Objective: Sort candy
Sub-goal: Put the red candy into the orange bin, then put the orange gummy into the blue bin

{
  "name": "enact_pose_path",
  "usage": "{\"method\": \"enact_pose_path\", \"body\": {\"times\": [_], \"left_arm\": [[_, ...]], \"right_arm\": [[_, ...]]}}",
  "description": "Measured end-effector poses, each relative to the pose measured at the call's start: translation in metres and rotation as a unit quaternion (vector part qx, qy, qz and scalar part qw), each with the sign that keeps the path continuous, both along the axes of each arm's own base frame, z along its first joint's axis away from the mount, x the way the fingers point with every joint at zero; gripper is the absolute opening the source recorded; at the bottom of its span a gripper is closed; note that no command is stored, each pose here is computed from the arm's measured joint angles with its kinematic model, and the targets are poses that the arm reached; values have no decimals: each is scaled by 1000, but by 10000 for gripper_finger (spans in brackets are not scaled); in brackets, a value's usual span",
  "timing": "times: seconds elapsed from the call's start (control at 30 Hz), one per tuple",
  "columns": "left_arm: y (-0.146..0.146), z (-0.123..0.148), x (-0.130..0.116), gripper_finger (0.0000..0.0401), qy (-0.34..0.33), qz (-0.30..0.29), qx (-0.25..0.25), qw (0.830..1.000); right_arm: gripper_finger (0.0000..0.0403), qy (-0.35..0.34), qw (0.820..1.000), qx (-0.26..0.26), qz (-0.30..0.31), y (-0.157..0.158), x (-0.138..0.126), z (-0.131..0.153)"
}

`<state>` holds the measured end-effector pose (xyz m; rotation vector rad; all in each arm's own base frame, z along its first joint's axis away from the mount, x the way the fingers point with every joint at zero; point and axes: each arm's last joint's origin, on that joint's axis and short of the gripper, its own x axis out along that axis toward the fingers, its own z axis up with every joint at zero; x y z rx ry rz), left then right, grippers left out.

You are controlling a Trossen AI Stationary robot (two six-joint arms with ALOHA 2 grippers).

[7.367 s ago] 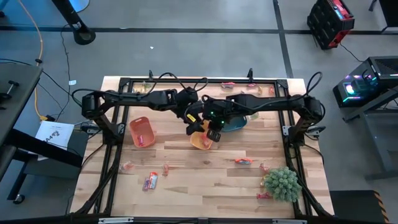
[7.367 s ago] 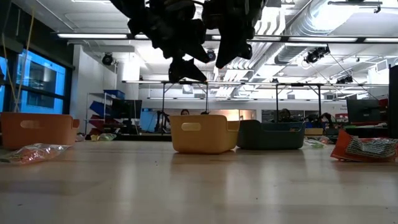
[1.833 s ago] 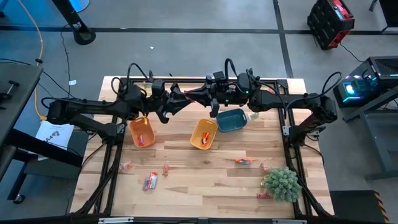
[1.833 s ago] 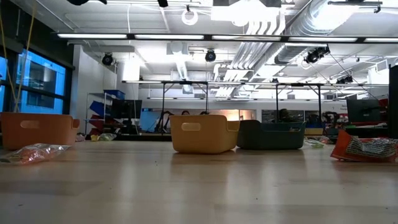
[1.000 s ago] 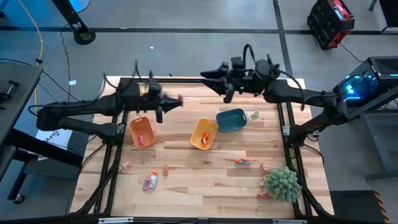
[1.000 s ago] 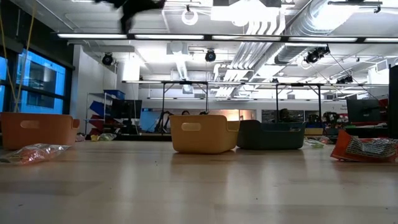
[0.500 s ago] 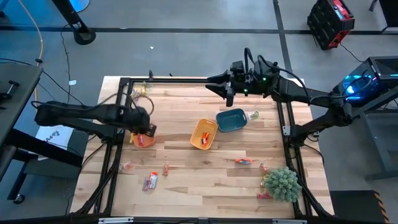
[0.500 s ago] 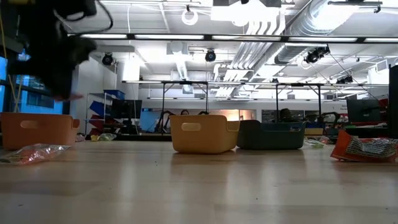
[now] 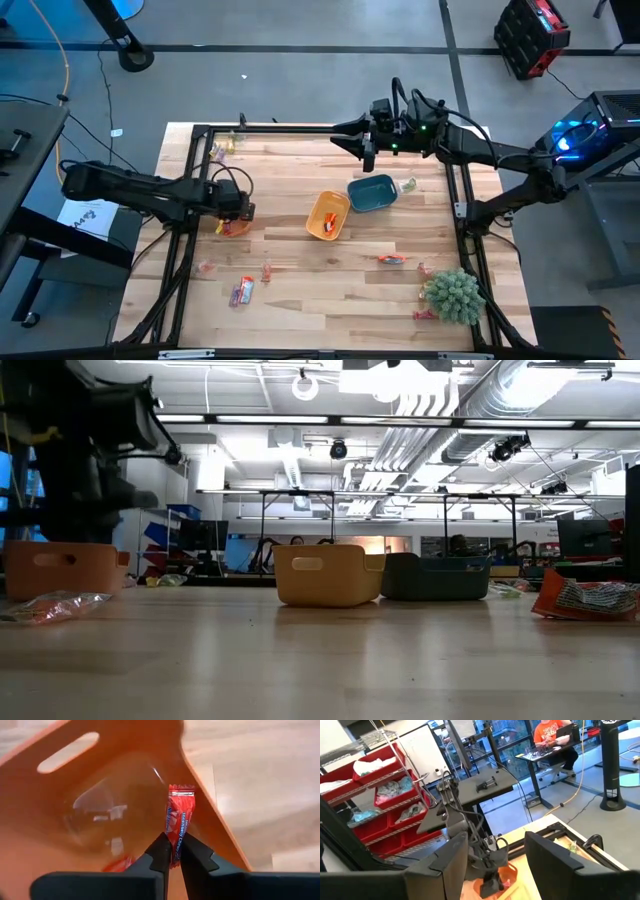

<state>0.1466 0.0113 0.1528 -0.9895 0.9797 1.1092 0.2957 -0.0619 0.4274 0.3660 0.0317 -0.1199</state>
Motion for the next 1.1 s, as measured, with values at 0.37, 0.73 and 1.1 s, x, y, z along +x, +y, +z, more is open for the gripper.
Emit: {"method": "enact_pose_path", "body": {"times": [0.37, 0.73, 1.1], "left_arm": [[23, -24, 52, 9, -112, -25, 46, 992], [40, 2, 118, 35, -86, -176, 90, 976], [33, 47, 105, 151, -39, -266, 56, 962]], "right_arm": [[190, 4, 1000, 14, -1, 0, 0, -1], [190, 19, 999, 27, -2, 0, 0, -4], [190, 40, 999, 30, -2, 0, -1, -8]]}}
